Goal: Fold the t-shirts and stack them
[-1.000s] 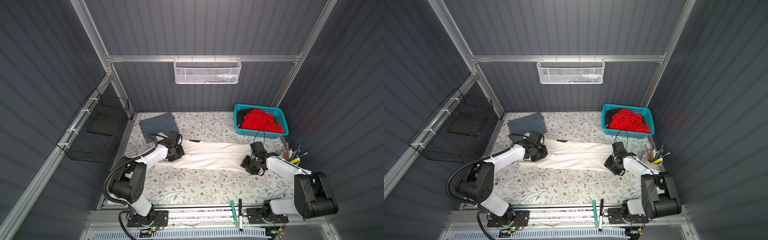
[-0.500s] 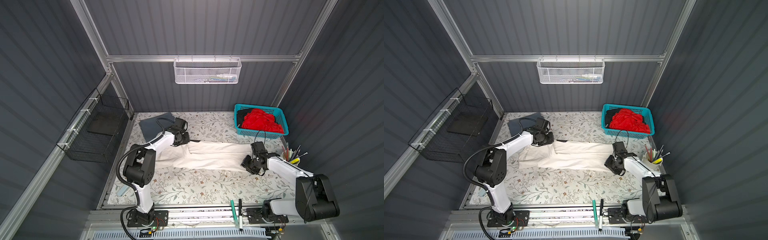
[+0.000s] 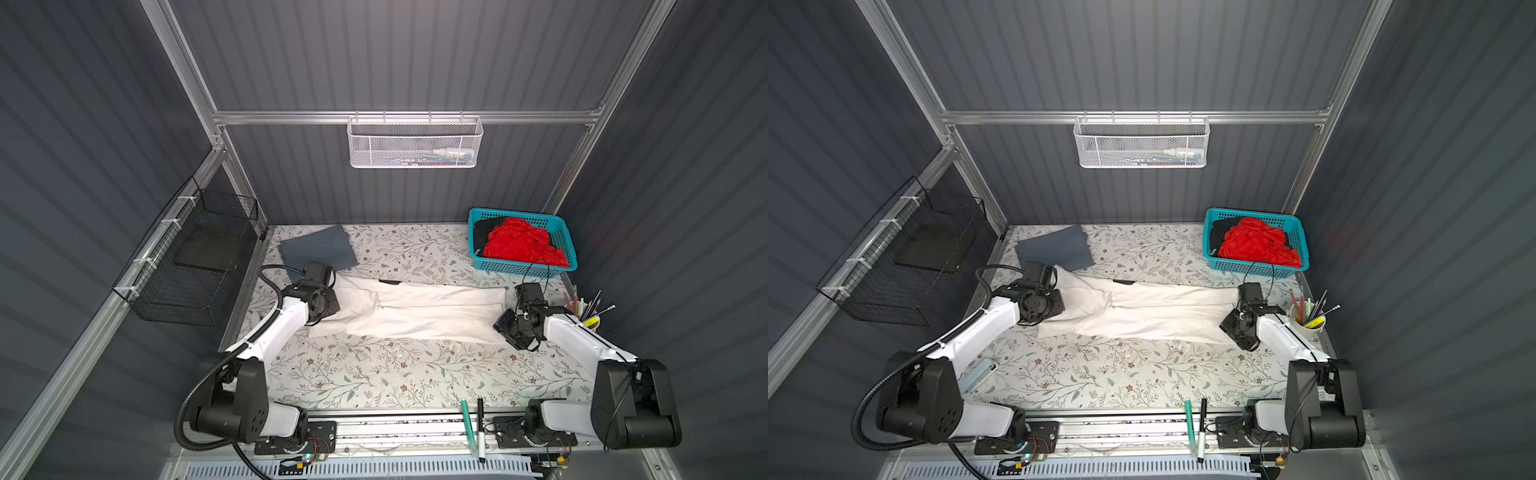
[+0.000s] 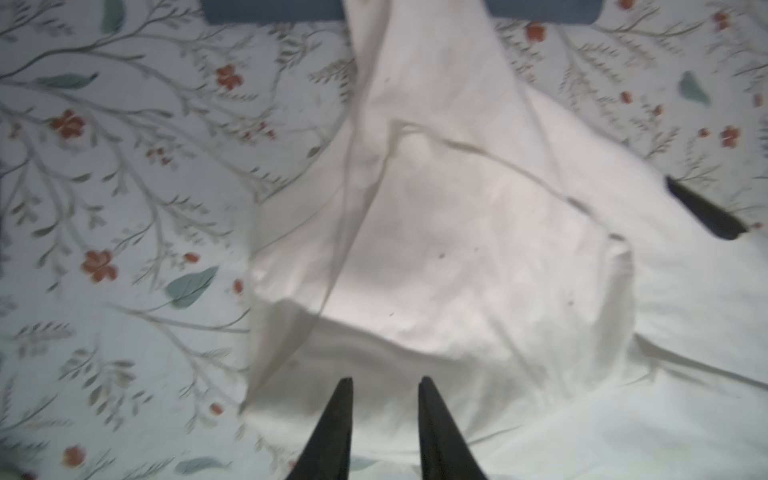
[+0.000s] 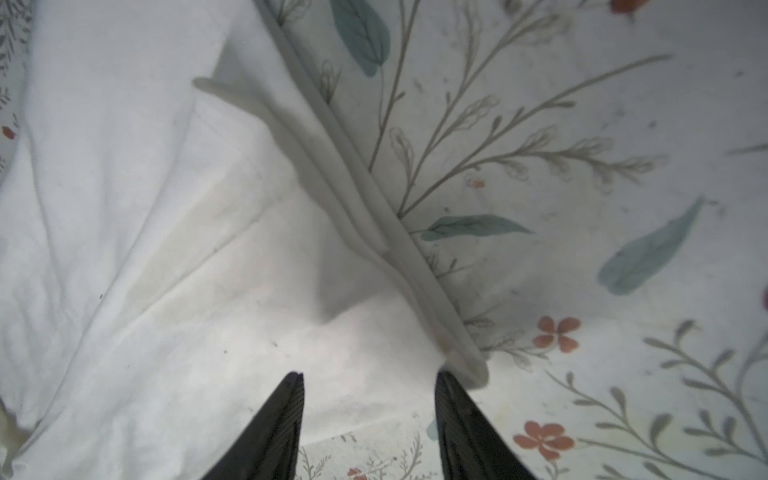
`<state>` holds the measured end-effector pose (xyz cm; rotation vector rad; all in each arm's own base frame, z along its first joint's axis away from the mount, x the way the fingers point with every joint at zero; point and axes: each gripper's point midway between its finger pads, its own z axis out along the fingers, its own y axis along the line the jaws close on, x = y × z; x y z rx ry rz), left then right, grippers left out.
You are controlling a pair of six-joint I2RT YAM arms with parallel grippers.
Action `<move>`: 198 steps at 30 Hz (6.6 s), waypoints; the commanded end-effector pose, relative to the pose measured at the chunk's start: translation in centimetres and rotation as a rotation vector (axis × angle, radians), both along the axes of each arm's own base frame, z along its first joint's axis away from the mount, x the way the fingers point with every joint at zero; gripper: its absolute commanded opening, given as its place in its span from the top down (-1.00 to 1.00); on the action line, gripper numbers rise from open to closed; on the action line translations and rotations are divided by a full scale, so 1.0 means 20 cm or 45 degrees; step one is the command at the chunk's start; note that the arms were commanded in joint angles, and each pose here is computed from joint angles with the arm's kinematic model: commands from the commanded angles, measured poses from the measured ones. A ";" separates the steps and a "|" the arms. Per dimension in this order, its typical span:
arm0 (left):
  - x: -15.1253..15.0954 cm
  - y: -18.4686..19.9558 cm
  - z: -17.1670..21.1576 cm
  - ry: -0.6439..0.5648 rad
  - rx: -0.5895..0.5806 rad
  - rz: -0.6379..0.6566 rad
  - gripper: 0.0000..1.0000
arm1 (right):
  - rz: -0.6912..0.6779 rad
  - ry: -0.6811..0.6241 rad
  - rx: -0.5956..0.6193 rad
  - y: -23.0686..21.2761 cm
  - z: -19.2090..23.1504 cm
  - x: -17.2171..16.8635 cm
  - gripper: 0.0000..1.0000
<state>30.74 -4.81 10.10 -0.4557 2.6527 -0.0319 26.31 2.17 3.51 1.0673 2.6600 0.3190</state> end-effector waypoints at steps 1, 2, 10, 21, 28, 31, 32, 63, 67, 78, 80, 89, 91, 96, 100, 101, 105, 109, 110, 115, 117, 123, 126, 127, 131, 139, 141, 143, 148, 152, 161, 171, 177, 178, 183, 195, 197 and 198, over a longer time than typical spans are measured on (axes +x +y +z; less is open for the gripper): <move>-0.19 0.20 0.01 0.089 0.108 0.179 0.40 | 0.008 0.054 -0.026 -0.02 -0.04 -0.03 -0.07; -0.21 0.24 0.00 0.091 0.100 0.211 0.40 | 0.004 0.052 -0.026 -0.03 -0.04 -0.03 -0.07; -0.13 0.15 -0.17 0.137 -0.214 0.153 0.37 | 0.009 0.088 0.010 -0.01 -0.10 -0.03 0.13; -0.17 0.17 -0.25 0.202 -0.184 0.188 0.34 | 0.006 0.089 0.044 0.00 -0.12 -0.05 0.92; -0.26 0.20 -0.14 0.107 -0.178 0.244 0.31 | 0.009 0.090 0.037 -0.01 -0.11 -0.06 0.93; -0.33 0.24 -0.16 0.136 -0.152 0.310 0.33 | 0.011 0.091 0.035 -0.02 -0.11 -0.05 0.94; -0.35 0.23 -0.19 0.162 -0.161 0.312 0.33 | 0.009 0.091 0.036 -0.02 -0.11 -0.05 0.95; -0.19 0.29 -0.41 0.283 -0.103 0.326 1.00 | -0.088 0.051 0.197 -0.07 -0.06 -0.06 1.00; -0.28 0.30 -0.30 0.275 -0.102 0.370 1.00 | -0.090 0.055 0.170 -0.09 -0.02 -0.11 1.00; -0.52 0.28 -0.25 0.323 -0.170 0.502 1.00 | -0.087 0.073 0.192 0.06 0.01 -0.34 1.00; -0.53 0.29 -0.25 0.310 -0.163 0.524 1.00 | -0.087 0.089 0.188 0.08 0.00 -0.39 0.96; -0.52 0.37 -0.21 0.304 -0.054 0.583 1.00 | -0.105 0.044 0.056 -0.01 0.15 -0.43 0.54; -0.49 0.42 -0.14 0.258 0.012 0.593 0.85 | -0.100 0.017 0.000 -0.04 0.22 -0.41 0.49; -0.40 0.48 -0.03 0.173 0.096 0.582 0.70 | -0.041 -0.037 -0.075 -0.08 0.37 -0.34 0.22; -0.33 0.48 0.02 0.129 0.095 0.550 0.61 | 0.059 -0.171 0.017 0.00 0.41 -0.16 0.04; -0.34 0.49 0.03 0.139 0.113 0.555 0.59 | 0.093 -0.191 0.061 0.04 0.41 -0.11 0.02; -0.34 0.48 0.04 0.113 0.101 0.533 0.52 | 0.293 -0.209 0.062 0.20 0.41 0.11 -0.03; -0.11 0.18 -0.03 0.001 -0.299 0.300 0.21 | 0.446 -0.187 0.083 0.37 0.35 0.29 -0.04; -0.06 0.11 -0.06 0.025 -0.366 0.251 0.09 | 0.463 -0.177 0.116 0.40 0.33 0.32 -0.04; 0.13 -0.14 -0.04 0.071 -0.161 0.033 0.06 | 0.543 -0.102 0.125 0.53 0.20 0.35 -0.05; 0.19 -0.18 -0.07 0.095 -0.175 0.048 0.06 | 0.544 -0.066 0.128 0.54 0.14 0.32 -0.05; 0.23 -0.20 -0.24 0.210 -0.115 0.038 0.05 | 0.518 0.034 0.136 0.51 -0.03 0.19 -0.06; 0.21 -0.19 -0.30 0.252 -0.098 0.032 0.05 | 0.506 0.087 0.100 0.47 -0.09 0.15 -0.07; 0.21 -0.19 -0.31 0.257 -0.096 0.032 0.04 | 0.496 0.104 0.094 0.46 -0.10 0.14 -0.08; 0.22 -0.23 -0.36 0.271 -0.105 0.006 0.04 | 0.443 0.159 0.118 0.42 -0.16 0.10 -0.08; 0.31 -0.55 -0.47 0.293 -0.110 -0.132 0.04 | 0.408 0.150 0.191 0.38 -0.17 0.04 -0.08; 0.35 -0.65 -0.49 0.285 -0.115 -0.163 0.04 | 0.424 0.152 0.201 0.38 -0.16 0.02 -0.08; 0.38 -0.73 -0.52 0.286 -0.131 -0.195 0.04 | 0.431 0.155 0.214 0.39 -0.15 0.00 -0.08; 0.49 -0.99 -0.54 0.255 -0.181 -0.329 0.04 | 0.421 0.171 0.293 0.41 -0.15 -0.14 -0.08; 0.59 -1.15 -0.59 0.238 -0.222 -0.438 0.03 | 0.425 0.166 0.363 0.46 -0.17 -0.22 -0.08; 0.98 -1.37 -0.66 0.125 -0.162 -0.680 0.03 | 0.566 0.145 0.430 0.65 -0.15 -0.16 -0.11; 1.45 -1.23 -0.69 -0.094 -0.558 -0.526 -0.01 | 0.708 0.215 0.553 1.02 -0.12 -0.06 -0.11; 1.60 -1.17 -0.69 -0.211 -0.549 -0.544 -0.16 | 0.896 0.358 0.591 1.30 -0.09 -0.22 -0.12; 1.62 -1.15 -0.69 -0.228 -0.554 -0.531 -0.17 | 0.916 0.375 0.587 1.33 -0.09 -0.25 -0.11; 1.73 -1.07 -0.63 -0.331 -0.568 -0.519 -0.23 | 0.996 0.424 0.591 1.39 -0.09 -0.36 -0.14; 1.65 -1.19 0.07 -0.570 -0.657 -0.768 -0.28 | 1.075 0.249 0.428 1.38 0.12 -0.34 -0.17; 1.55 -1.15 0.22 -0.566 -0.547 -0.769 -0.29 | 1.072 0.175 0.375 1.33 0.20 -0.32 -0.19; 1.50 -1.12 0.27 -0.546 -0.497 -0.735 -0.29 | 1.069 0.147 0.350 1.31 0.23 -0.31 -0.20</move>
